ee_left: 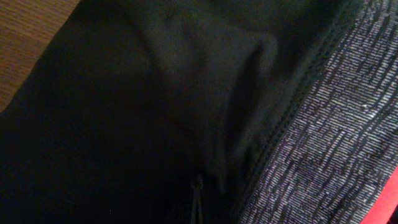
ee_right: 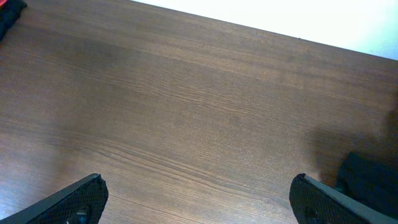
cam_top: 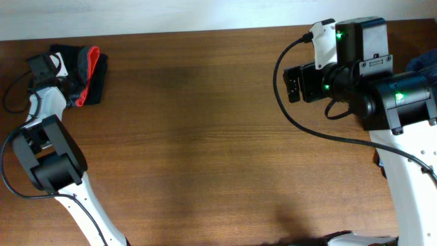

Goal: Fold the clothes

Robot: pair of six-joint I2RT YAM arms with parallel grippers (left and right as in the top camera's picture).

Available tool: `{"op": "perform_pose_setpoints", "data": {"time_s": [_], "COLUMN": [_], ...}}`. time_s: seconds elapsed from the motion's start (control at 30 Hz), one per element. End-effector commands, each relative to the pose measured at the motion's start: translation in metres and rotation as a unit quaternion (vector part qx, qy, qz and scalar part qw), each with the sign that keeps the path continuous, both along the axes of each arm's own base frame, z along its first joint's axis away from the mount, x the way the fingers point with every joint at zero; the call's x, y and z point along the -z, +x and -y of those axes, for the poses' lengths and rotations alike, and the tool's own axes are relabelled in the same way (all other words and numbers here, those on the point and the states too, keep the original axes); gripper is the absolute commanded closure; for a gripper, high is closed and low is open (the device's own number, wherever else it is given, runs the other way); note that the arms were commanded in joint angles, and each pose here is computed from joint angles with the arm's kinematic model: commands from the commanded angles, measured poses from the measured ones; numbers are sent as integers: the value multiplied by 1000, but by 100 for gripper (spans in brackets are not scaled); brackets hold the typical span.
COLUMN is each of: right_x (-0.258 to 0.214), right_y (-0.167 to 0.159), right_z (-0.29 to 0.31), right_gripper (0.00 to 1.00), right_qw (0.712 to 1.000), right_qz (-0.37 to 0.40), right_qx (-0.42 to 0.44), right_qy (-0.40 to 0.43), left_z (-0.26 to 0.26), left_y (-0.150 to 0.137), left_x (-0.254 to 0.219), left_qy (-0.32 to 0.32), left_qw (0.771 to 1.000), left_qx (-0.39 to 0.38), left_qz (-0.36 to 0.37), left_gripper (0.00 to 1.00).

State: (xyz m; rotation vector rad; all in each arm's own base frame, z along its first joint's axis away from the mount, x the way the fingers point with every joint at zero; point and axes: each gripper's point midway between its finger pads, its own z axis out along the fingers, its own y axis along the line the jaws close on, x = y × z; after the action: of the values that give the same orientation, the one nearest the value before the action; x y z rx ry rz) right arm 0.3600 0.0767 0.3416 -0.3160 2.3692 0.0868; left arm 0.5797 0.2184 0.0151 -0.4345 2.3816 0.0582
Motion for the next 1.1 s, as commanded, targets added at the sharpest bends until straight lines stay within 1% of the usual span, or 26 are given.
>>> {"op": "perform_pose_setpoints", "data": {"time_s": [0.0, 0.17, 0.27, 0.33, 0.4, 0.47, 0.6, 0.63, 0.7, 0.8, 0.87, 0.97, 1.07], "right_x": [2, 2, 2, 2, 2, 2, 2, 2, 2, -1, -5, -14, -21], "right_y": [1, 1, 1, 1, 1, 1, 1, 1, 1, -1, -4, -10, -15], "right_z": [0, 0, 0, 0, 0, 0, 0, 0, 0, 1, 1, 3, 4], "right_gripper": [1, 1, 1, 1, 1, 1, 1, 1, 1, 1, 1, 1, 1], "right_qw": [1000, 1000, 1000, 1000, 1000, 1000, 1000, 1000, 1000, 1000, 1000, 1000, 999], "right_qz": [-2, -2, -2, -2, -2, -2, -2, -2, -2, 3, 9, 21, 32], "right_qx": [3, 3, 3, 3, 3, 3, 3, 3, 3, 3, 3, 3, 3], "right_qy": [-6, -6, -6, -6, -6, -6, -6, -6, -6, -5, -4, -1, 1], "left_z": [24, 15, 11, 9, 11, 13, 26, 34, 53, 94, 119, 151, 180], "left_y": [-8, 13, 26, 30, 28, 20, -6, -13, -16, -8, -2, 4, 11], "left_x": [47, 4, -38, -65, -83, -90, -77, -71, -69, -81, -93, -106, -115], "left_qy": [-43, -27, -14, -8, -8, -13, -42, -59, -95, -152, -170, -158, -125], "left_qw": [998, 1000, 999, 999, 999, 999, 999, 997, 993, 981, 974, 972, 974], "left_qx": [14, 16, 17, 17, 18, 17, 21, 29, 54, 115, 147, 175, 190], "left_qz": [-37, 3, 36, 51, 51, 39, -23, -41, -48, -23, -8, -1, 2], "left_gripper": [100, 100, 100, 100, 100, 100, 100, 100, 100, 100, 100, 100, 100]}}
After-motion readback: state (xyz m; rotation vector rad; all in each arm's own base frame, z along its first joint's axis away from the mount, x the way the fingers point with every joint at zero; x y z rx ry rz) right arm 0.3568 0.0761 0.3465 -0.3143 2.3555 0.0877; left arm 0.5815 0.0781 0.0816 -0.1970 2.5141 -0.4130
